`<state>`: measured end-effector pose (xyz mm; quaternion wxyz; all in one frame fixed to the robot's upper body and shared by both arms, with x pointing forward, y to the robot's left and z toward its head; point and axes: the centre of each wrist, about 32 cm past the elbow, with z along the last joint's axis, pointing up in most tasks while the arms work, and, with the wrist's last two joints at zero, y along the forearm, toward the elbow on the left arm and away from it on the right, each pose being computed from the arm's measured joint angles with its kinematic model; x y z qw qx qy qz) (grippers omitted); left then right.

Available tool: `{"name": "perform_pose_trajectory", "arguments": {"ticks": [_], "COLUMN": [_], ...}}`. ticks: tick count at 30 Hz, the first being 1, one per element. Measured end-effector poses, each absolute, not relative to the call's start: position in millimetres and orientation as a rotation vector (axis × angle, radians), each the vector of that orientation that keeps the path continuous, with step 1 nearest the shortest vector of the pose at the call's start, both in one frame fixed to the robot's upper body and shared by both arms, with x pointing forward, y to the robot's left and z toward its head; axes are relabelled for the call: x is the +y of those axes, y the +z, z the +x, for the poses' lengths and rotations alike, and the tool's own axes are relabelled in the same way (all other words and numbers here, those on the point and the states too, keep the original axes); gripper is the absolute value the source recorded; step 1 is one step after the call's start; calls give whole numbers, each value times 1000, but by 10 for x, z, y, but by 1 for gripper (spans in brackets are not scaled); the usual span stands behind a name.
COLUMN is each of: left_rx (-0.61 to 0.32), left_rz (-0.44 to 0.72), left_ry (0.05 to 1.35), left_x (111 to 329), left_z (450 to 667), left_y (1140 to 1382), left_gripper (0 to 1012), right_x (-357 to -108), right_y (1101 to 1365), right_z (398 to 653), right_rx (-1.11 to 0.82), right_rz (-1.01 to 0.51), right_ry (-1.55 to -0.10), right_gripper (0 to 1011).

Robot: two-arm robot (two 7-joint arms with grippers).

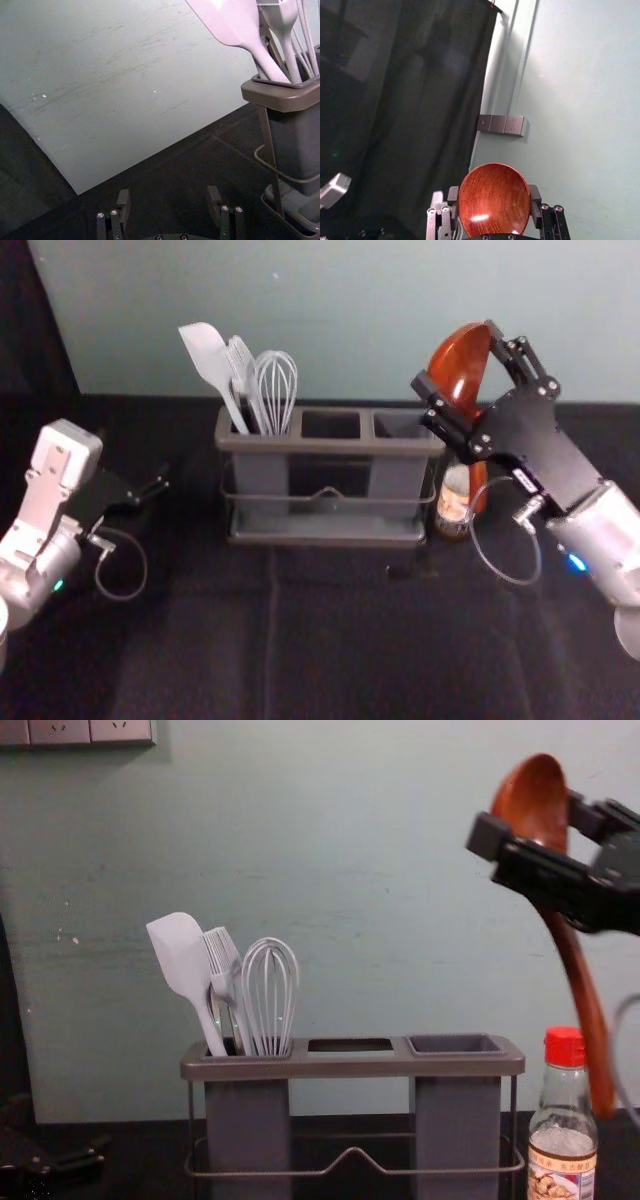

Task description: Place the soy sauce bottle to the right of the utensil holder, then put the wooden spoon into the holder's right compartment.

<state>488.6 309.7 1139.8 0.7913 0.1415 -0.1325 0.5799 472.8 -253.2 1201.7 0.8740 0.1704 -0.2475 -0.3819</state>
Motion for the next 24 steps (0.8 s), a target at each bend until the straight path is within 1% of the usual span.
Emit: {"name": "perform_pose_trajectory", "arguments": {"ticks": [1, 4, 5, 11, 17, 24], "left_rx": [-285, -285, -285, -285, -285, -285], "left_rz": [304, 304, 304, 304, 304, 305], "left_ry": [1248, 1248, 1248, 1248, 1248, 1248], "left_x": [3097, 3097, 3097, 3096, 3097, 3097], "left_z": [4886, 4886, 4886, 4886, 4886, 4886], "left_y": [11398, 11398, 11398, 11398, 11398, 11397], "left_gripper": [1005, 1005, 1005, 1005, 1005, 1005], "right_x": [-2519, -2492, -2466, -2336, -2233, -2139], "right_y": [12045, 12085, 12109, 12171, 12206, 12202], "right_z": [4827, 4976, 5076, 5403, 5624, 5783], "right_rx": [-517, -516, -513, -520, -534, -529], "right_rz": [363, 376, 388, 416, 435, 452], "right_ry": [-788, -778, -774, -762, -767, -774], "right_gripper": [837, 838, 838, 838, 838, 838]}}
